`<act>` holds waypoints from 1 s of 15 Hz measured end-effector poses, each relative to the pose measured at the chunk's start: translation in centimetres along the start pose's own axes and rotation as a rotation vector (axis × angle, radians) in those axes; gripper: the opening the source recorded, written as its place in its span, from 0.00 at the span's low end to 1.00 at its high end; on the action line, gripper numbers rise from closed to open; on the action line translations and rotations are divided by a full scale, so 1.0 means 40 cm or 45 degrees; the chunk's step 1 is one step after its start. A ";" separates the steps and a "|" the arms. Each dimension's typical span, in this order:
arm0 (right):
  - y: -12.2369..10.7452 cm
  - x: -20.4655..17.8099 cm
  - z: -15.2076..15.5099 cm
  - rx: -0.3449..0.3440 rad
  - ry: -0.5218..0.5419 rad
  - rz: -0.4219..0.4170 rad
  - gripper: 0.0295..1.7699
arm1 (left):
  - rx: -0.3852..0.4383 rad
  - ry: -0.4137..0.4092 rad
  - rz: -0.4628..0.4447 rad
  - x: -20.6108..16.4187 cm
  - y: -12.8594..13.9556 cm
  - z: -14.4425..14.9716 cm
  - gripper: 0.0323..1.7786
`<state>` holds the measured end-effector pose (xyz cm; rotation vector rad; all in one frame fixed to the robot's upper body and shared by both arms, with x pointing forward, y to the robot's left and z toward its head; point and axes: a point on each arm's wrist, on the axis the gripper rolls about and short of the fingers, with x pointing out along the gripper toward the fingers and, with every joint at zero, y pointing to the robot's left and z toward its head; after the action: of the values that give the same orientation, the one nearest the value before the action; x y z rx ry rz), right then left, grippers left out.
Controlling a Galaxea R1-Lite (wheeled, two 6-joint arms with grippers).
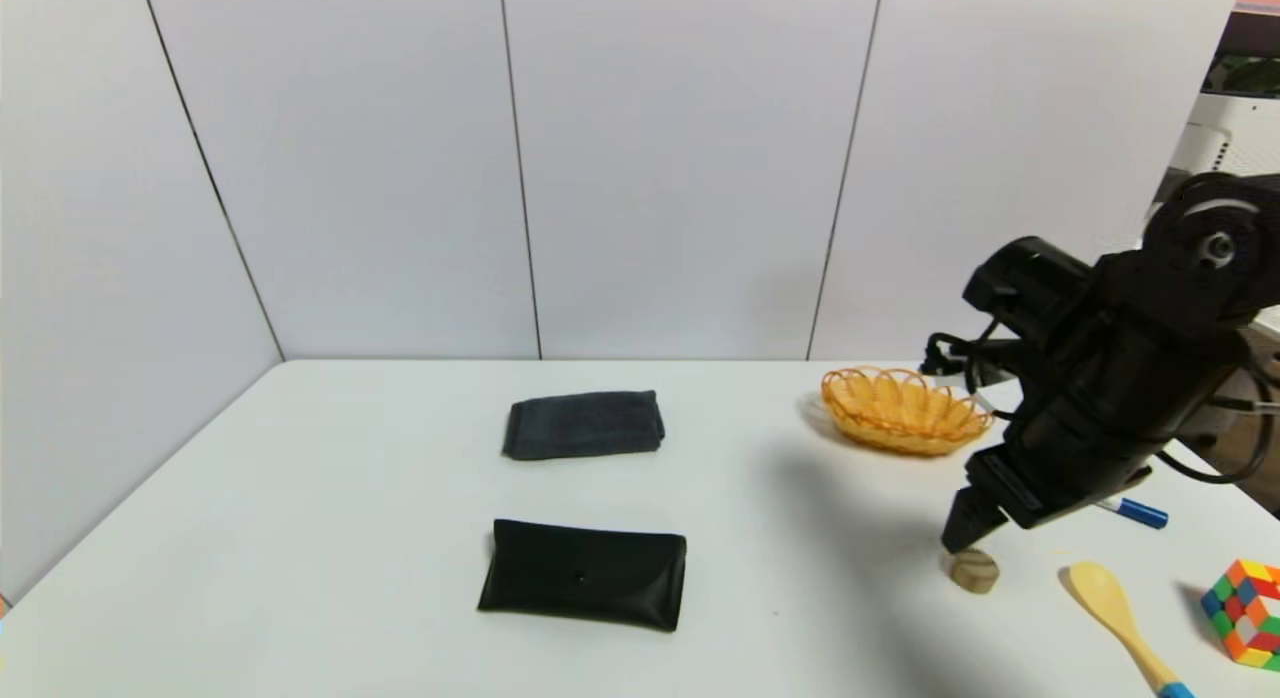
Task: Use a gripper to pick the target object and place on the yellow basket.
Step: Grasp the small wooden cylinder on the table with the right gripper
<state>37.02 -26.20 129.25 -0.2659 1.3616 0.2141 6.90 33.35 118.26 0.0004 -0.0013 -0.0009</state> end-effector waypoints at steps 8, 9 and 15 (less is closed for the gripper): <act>-0.014 0.133 0.004 0.031 0.105 -0.038 0.96 | -0.001 0.000 0.001 0.000 0.000 0.000 0.95; -0.013 0.138 0.004 0.032 0.096 -0.039 0.96 | -0.001 0.000 0.001 0.000 0.000 0.000 0.95; 0.000 0.154 -0.010 0.012 0.129 -0.034 0.96 | -0.001 0.001 0.001 0.000 0.000 0.000 0.95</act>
<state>37.85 -26.35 123.12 -0.2901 1.4582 0.1742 6.91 33.35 118.25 0.0000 -0.0009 -0.0004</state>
